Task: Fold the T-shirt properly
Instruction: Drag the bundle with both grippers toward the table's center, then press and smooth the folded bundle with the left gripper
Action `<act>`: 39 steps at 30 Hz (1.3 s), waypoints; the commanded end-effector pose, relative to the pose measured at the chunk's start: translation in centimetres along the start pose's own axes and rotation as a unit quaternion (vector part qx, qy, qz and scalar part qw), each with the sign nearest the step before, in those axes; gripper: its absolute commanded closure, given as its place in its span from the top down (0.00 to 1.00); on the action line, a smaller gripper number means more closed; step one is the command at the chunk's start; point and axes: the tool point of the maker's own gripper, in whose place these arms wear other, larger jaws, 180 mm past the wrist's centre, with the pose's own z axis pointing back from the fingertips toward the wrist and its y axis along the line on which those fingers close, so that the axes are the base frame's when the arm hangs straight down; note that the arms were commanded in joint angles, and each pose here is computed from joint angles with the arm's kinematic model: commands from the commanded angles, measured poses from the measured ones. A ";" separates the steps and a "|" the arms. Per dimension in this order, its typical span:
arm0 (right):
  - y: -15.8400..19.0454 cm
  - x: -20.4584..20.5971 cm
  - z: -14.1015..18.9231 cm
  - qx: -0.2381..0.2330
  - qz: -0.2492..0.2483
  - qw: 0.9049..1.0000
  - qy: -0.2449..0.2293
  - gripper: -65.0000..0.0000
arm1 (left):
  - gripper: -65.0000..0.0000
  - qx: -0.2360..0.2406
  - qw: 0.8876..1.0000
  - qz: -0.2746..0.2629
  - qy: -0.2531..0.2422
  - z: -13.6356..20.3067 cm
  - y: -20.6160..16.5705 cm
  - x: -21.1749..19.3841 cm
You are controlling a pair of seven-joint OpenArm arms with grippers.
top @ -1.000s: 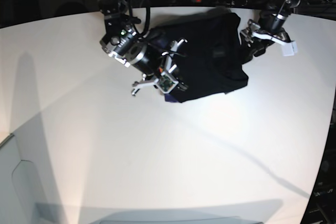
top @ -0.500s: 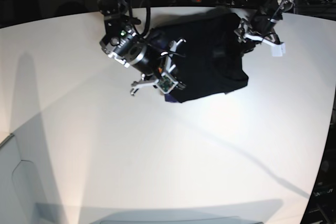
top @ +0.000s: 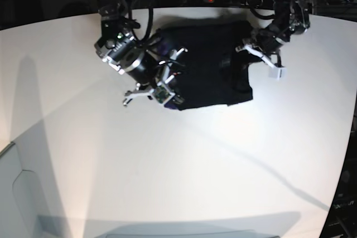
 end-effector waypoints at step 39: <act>-18.2 -9.4 16.2 -0.345 -0.109 0.929 0.074 0.00 | 0.00 -0.058 0.637 -0.721 0.266 -18.4 -15.9 -0.2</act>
